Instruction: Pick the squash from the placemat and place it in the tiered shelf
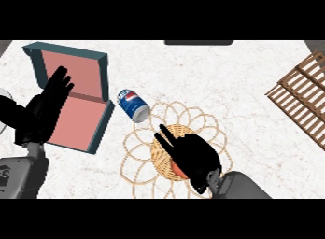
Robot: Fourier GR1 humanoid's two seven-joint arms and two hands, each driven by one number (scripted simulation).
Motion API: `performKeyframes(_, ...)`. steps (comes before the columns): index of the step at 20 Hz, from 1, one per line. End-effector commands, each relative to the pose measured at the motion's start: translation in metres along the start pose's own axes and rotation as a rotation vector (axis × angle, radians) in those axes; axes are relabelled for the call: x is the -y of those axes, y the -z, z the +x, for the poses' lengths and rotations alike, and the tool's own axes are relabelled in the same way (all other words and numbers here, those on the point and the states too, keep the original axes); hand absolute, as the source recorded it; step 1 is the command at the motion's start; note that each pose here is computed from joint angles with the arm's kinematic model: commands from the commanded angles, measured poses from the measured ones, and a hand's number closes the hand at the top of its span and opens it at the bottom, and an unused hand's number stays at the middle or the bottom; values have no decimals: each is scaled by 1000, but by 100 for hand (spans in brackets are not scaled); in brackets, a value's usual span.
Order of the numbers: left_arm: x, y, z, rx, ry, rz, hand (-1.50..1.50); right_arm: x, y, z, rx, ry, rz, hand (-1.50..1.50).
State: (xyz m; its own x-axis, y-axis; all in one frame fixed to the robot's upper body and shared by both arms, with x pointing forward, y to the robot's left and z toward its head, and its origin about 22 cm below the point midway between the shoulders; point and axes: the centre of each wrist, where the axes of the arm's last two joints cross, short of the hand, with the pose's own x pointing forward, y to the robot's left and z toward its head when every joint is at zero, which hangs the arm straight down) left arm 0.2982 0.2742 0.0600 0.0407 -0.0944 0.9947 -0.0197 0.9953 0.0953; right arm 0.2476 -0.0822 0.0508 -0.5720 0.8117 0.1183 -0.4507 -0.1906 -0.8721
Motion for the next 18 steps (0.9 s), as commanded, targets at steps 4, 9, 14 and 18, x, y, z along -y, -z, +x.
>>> performKeyframes(4, -11, 1, 0, -3, -3, 14, 0, -39, 9, 9, 117, -96, -23, 150)
performKeyframes(9, -4, -1, 0, 1, -4, -4, 0, -13, 16, -5, 97, -36, -110, 150)
performKeyframes(14, -20, -9, -3, -28, -3, 61, 0, -63, -71, 22, -1, 145, -149, 150)
performKeyframes(18, -29, -12, 5, -7, -7, 75, 0, -81, -129, 38, -75, 248, -195, 150)
